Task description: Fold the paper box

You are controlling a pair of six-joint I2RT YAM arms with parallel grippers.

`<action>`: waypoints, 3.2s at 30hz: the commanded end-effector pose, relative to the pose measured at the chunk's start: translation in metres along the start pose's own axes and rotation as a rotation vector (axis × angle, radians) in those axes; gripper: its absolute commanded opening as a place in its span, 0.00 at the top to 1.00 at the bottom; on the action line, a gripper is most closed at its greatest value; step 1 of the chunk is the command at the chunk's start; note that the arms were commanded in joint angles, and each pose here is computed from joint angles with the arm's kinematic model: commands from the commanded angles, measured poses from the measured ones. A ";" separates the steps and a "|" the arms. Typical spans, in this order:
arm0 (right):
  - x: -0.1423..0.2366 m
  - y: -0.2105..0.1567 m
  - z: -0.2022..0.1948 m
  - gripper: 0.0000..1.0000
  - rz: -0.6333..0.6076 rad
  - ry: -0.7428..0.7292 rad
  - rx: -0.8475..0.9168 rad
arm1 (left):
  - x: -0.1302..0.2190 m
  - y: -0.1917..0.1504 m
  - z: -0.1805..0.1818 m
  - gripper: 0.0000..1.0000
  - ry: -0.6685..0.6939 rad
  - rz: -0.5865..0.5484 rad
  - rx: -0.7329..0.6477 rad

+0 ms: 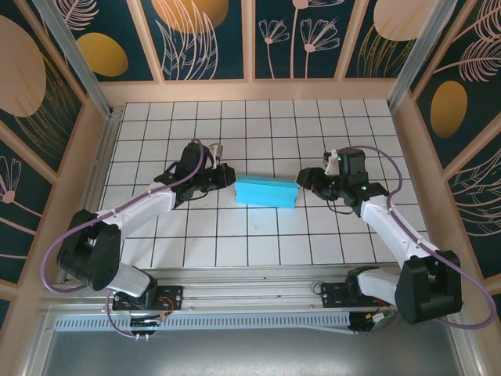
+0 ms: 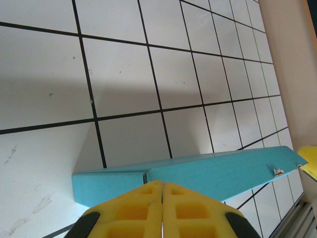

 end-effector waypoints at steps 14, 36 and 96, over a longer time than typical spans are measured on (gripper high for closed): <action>-0.012 -0.008 -0.012 0.67 0.019 0.066 -0.067 | -0.009 -0.036 0.040 0.94 0.170 0.156 0.059; -0.019 -0.034 -0.050 0.73 0.029 -0.033 -0.130 | -0.009 -0.056 0.056 0.94 0.207 0.194 0.074; -0.032 -0.051 -0.074 0.82 0.092 -0.064 -0.215 | -0.013 -0.065 0.070 0.95 0.258 0.218 0.078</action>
Point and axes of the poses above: each hand's point on the last joint's axis, 136 mm out from that joint toward the fingers, its own x axis back along the fingers, its own z axis along the line the jaws close on, y = z × x, the point moved 6 cm from there along x, back along the fingers
